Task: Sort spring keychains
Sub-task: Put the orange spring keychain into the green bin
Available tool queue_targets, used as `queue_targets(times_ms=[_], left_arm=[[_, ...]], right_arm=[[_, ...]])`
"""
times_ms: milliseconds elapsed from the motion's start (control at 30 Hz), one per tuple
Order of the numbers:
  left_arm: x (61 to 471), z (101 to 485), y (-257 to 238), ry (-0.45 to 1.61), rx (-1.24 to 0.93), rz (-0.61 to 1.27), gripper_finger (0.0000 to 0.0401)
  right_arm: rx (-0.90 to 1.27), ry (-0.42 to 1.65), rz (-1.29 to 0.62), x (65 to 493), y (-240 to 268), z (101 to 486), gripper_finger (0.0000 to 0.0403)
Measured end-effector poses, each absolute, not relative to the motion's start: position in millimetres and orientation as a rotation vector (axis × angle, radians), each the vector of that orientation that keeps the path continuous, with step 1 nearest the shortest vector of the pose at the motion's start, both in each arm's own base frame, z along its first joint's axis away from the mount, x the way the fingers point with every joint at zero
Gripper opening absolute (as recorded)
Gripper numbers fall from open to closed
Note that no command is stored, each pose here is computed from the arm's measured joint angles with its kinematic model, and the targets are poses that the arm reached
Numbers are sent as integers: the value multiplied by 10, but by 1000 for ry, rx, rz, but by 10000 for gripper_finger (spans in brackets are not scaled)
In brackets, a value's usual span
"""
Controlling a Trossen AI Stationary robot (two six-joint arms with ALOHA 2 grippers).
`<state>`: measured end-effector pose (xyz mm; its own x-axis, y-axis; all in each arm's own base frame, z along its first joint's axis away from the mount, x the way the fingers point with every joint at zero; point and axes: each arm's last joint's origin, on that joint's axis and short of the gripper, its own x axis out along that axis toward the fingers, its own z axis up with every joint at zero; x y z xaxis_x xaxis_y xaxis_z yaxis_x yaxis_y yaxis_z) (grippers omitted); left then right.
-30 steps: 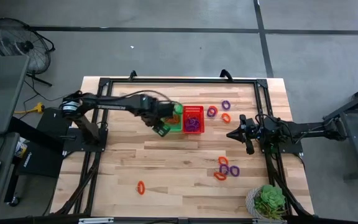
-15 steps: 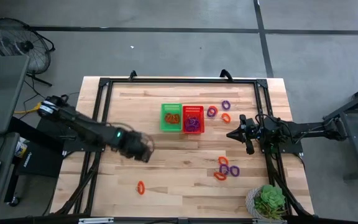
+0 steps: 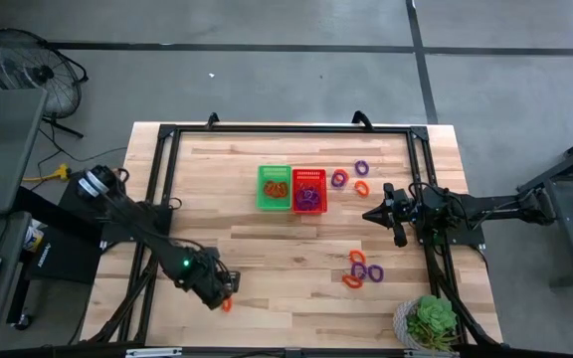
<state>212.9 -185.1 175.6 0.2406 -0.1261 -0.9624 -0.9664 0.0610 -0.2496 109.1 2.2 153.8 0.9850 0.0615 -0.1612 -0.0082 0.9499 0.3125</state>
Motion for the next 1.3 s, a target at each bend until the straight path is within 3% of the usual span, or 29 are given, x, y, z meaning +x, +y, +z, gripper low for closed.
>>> queue_targets(times_ms=[933,1300], left_arm=[[2284,1480,-2040,1311,-1373,937,147],[2271,1470,-2031,1325,-1349,936,58]], right_arm=[[316,171,35,1091,22,1537,12],[316,171,35,1091,22,1537,12]])
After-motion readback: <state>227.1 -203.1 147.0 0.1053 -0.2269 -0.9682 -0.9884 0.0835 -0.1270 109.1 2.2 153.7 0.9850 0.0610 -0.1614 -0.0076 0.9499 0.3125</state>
